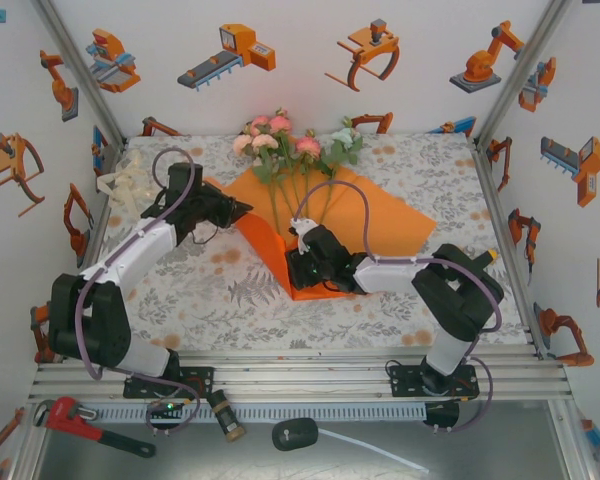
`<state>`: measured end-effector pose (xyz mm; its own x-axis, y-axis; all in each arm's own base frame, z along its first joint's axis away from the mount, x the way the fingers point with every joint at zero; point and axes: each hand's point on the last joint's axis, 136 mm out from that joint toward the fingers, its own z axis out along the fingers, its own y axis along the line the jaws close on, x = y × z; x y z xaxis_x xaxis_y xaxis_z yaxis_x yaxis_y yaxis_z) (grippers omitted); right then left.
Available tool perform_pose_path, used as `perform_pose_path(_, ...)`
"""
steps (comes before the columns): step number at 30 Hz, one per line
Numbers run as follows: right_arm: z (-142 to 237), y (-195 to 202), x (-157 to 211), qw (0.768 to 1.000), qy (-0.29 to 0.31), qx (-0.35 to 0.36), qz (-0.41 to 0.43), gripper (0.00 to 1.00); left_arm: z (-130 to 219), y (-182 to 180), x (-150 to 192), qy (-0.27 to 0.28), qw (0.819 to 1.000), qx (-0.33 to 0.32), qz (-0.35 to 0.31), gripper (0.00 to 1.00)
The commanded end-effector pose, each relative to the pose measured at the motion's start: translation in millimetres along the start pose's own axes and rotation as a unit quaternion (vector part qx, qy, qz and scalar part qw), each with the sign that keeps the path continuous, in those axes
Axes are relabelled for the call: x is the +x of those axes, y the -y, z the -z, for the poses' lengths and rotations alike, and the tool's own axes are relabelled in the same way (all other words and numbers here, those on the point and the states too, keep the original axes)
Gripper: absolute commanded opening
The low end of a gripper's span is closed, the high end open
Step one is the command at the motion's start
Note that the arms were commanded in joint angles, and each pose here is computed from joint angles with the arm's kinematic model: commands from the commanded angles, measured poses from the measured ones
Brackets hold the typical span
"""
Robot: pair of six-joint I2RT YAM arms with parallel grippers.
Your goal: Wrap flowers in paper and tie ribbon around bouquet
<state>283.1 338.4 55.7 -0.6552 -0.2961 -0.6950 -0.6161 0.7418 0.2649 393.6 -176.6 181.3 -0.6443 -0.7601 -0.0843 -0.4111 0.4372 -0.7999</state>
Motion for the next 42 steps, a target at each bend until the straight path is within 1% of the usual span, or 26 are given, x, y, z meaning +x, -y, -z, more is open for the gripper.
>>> perform_pose_path(1,6,5,8,1.000,-0.015,0.006,-0.006,0.49,2,21,-4,0.010,1.000,0.025,-0.010,0.00)
perform_pose_path(4,2,6,13,1.000,-0.019,-0.002,-0.004,0.45,-4,23,-7,0.012,0.999,0.030,-0.012,0.00)
perform_pose_path(6,3,7,18,0.999,-0.023,-0.017,-0.023,0.42,-9,26,-8,0.012,0.999,0.032,-0.019,0.00)
perform_pose_path(8,9,7,18,0.998,-0.019,-0.037,-0.043,0.42,-14,28,-8,0.006,0.999,0.034,-0.028,0.00)
perform_pose_path(9,14,5,18,0.997,-0.015,-0.053,-0.049,0.43,-17,30,-7,0.002,0.999,0.037,-0.033,0.00)
perform_pose_path(12,29,-6,17,0.994,-0.002,-0.095,-0.046,0.51,-24,31,-3,-0.005,0.998,0.038,-0.046,0.00)
perform_pose_path(13,33,-9,17,0.994,0.000,-0.102,-0.047,0.52,-25,32,-2,-0.007,0.998,0.036,-0.051,0.00)
perform_pose_path(17,50,-13,11,0.991,0.014,-0.121,-0.059,0.53,-32,34,3,-0.013,0.997,0.029,-0.065,0.00)
perform_pose_path(20,68,-14,2,0.989,0.038,-0.128,-0.065,0.54,-36,40,6,-0.017,0.997,0.034,-0.074,0.00)
perform_pose_path(24,88,-24,-9,0.985,0.064,-0.152,-0.057,0.60,-40,46,10,-0.021,0.996,0.039,-0.084,0.00)
perform_pose_path(27,88,-23,-25,0.983,0.090,-0.146,-0.064,0.64,-48,54,19,-0.029,0.994,0.047,-0.094,0.00)
perform_pose_path(31,70,-10,-48,0.983,0.106,-0.115,-0.097,0.63,-64,61,39,-0.053,0.992,0.054,-0.104,0.00)
perform_pose_path(33,58,5,-52,0.983,0.109,-0.084,-0.124,0.58,-69,62,47,-0.062,0.991,0.056,-0.108,0.00)
perform_pose_path(35,54,10,-53,0.982,0.111,-0.079,-0.130,0.51,-73,64,53,-0.065,0.989,0.060,-0.115,0.00)
perform_pose_path(37,51,10,-52,0.982,0.109,-0.080,-0.131,0.42,-77,63,57,-0.068,0.989,0.056,-0.121,0.00)
perform_pose_path(39,48,17,-44,0.982,0.103,-0.068,-0.141,0.29,-82,56,59,-0.073,0.989,0.039,-0.124,0.00)
perform_pose_path(41,44,25,-35,0.982,0.098,-0.057,-0.154,0.20,-86,52,60,-0.075,0.989,0.032,-0.124,0.00)
perform_pose_path(42,42,28,-29,0.981,0.095,-0.051,-0.160,0.15,-87,51,59,-0.072,0.989,0.034,-0.125,0.04)
